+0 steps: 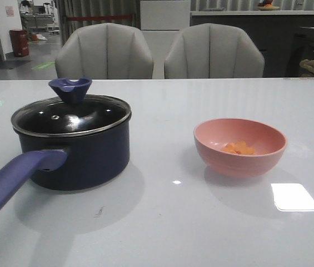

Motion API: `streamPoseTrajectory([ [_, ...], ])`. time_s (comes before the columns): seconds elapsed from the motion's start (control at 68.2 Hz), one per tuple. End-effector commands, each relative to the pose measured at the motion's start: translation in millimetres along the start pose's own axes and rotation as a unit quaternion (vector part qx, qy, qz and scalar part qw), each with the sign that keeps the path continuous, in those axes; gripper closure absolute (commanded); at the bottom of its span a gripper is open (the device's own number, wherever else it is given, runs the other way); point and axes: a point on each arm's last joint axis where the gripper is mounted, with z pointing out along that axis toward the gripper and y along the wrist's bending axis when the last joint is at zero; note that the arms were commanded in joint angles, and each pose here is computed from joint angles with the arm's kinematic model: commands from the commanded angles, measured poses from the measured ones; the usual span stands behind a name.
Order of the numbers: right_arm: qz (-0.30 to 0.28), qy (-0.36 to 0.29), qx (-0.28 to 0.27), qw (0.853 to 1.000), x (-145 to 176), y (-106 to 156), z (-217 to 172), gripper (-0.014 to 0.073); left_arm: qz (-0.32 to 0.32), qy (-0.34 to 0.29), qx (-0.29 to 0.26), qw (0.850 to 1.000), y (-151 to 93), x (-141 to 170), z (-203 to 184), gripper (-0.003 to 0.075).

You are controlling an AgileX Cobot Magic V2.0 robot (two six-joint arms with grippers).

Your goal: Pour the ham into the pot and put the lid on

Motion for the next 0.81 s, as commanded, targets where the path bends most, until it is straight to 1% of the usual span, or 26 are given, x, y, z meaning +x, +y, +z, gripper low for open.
streamPoseTrajectory([
  [0.0,-0.004,-0.057,-0.001,0.998,-10.8,0.5,-2.3,0.0449,0.007,-0.035,0.024,0.999,-24.4,-28.9,-1.1,0.0135],
  [0.103,-0.004,-0.057,-0.001,0.998,-10.8,0.5,-2.3,0.0449,0.025,-0.015,0.010,1.000,-46.3,-42.8,17.5,0.0135],
  [0.117,-0.004,-0.057,-0.001,0.998,-10.8,0.5,-2.3,0.0449,0.024,-0.014,0.007,1.000,-46.0,-44.0,18.6,0.0135],
  [0.161,-0.004,-0.057,-0.001,0.998,-10.8,0.5,-2.3,0.0449,0.035,-0.005,-0.001,0.999,-56.7,-49.1,25.7,0.0135],
  [0.249,-0.004,-0.057,-0.001,0.998,-10.8,0.5,-2.3,0.0449,0.045,0.004,-0.014,0.999,-70.1,-57.5,37.1,0.0135],
  [0.367,-0.004,-0.057,-0.001,0.998,-10.9,0.5,-2.4,0.0449,0.034,0.019,-0.014,0.999,-83.2,-67.3,51.1,0.0135],
  [0.543,-0.004,-0.057,-0.001,0.998,-10.9,0.5,-2.4,0.0449,0.019,0.049,-0.022,0.998,-91.0,-74.6,70.7,0.0135],
  [0.616,-0.004,-0.057,-0.001,0.998,-10.9,0.5,-2.4,0.0449,0.002,0.061,-0.027,0.998,-91.6,-73.4,80.3,0.0135],
  [0.792,-0.004,-0.057,-0.001,0.998,-10.9,0.5,-2.4,0.0449,-0.012,0.079,-0.034,0.996,-92.1,-69.8,94.7,0.0134],
])
